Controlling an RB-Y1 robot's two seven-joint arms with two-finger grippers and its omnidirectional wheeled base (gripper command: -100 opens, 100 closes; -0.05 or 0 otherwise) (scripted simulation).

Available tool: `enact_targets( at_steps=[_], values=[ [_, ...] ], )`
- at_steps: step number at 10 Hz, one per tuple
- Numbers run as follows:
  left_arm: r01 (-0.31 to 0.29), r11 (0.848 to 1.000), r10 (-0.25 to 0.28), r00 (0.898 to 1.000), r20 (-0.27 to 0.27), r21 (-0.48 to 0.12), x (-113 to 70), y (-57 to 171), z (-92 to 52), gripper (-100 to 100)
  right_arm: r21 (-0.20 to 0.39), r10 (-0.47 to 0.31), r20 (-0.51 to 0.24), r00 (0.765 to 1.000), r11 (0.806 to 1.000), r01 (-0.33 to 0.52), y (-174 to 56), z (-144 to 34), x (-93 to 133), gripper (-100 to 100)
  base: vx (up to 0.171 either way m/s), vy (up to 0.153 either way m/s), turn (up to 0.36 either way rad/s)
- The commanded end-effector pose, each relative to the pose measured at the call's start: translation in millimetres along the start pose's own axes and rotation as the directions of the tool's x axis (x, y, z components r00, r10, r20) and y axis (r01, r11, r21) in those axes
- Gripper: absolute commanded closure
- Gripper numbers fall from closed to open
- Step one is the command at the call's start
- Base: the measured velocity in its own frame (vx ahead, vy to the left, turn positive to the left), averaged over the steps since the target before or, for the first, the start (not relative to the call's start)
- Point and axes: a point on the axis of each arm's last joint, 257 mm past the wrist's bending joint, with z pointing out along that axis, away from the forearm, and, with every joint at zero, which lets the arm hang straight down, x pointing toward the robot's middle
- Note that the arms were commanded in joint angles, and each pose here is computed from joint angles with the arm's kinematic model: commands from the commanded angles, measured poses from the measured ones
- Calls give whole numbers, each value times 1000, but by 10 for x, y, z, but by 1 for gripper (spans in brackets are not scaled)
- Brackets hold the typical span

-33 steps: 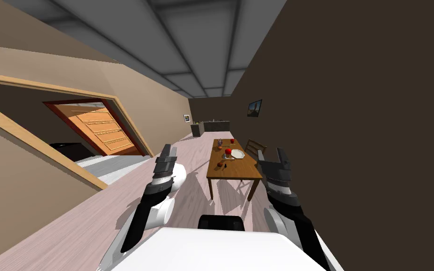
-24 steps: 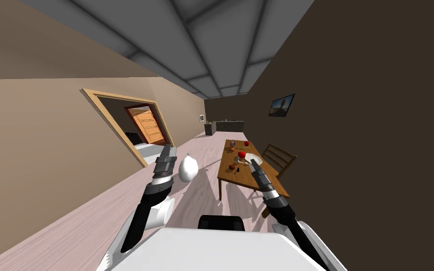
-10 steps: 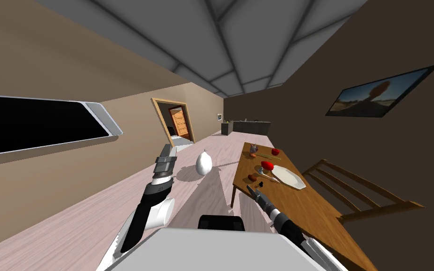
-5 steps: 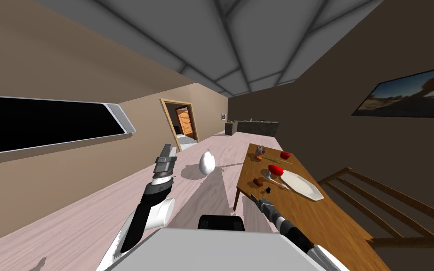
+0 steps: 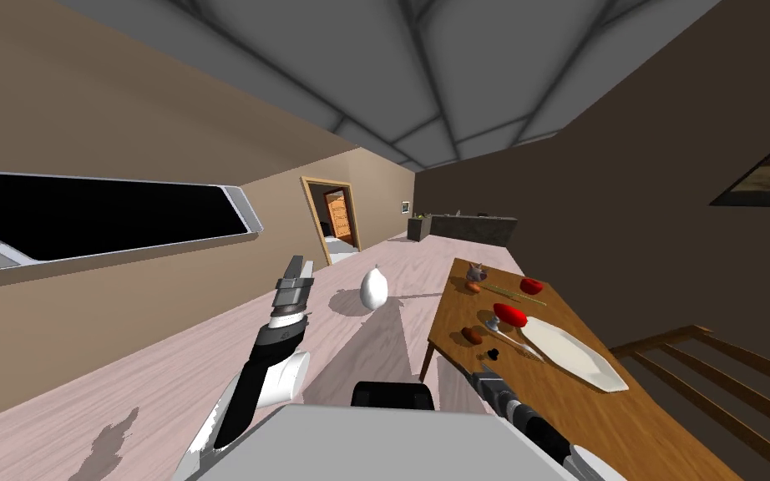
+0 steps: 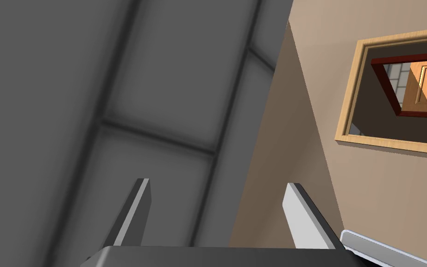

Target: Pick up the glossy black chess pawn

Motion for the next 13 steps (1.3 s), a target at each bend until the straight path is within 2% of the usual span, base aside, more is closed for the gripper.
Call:
enact_targets(
  at_steps=[1,2,3,5,6,9,10,13],
  values=[
    [0,1000,0,1000,0,0,0,0,0,0,39,-91,-54,994,995,94,-205,-39,212,-100,27,6,127],
    [0,1000,0,1000,0,0,0,0,0,0,68,-164,-99,982,983,171,-380,-79,348,-100,34,1,224],
    [0,1000,0,1000,0,0,0,0,0,0,68,-164,-99,982,983,171,-380,-79,348,-100,24,-9,91],
    [0,1000,0,1000,0,0,0,0,0,0,110,-297,-187,936,941,320,-720,-175,573,-100,25,-5,173],
    [0,1000,0,1000,0,0,0,0,0,0,111,-297,-187,936,941,320,-722,-175,573,-100,21,-7,59],
    [0,1000,0,1000,0,0,0,0,0,0,134,-462,-304,833,845,517,-1172,-340,799,-100,22,-7,149],
    [0,1000,0,1000,0,0,0,0,0,0,139,-461,-306,833,844,518,-1185,-343,796,-100,18,-14,53],
    [0,1000,0,1000,0,0,0,0,0,0,135,-581,-403,707,726,674,-1584,-513,906,-100,14,-13,110]
  ],
)
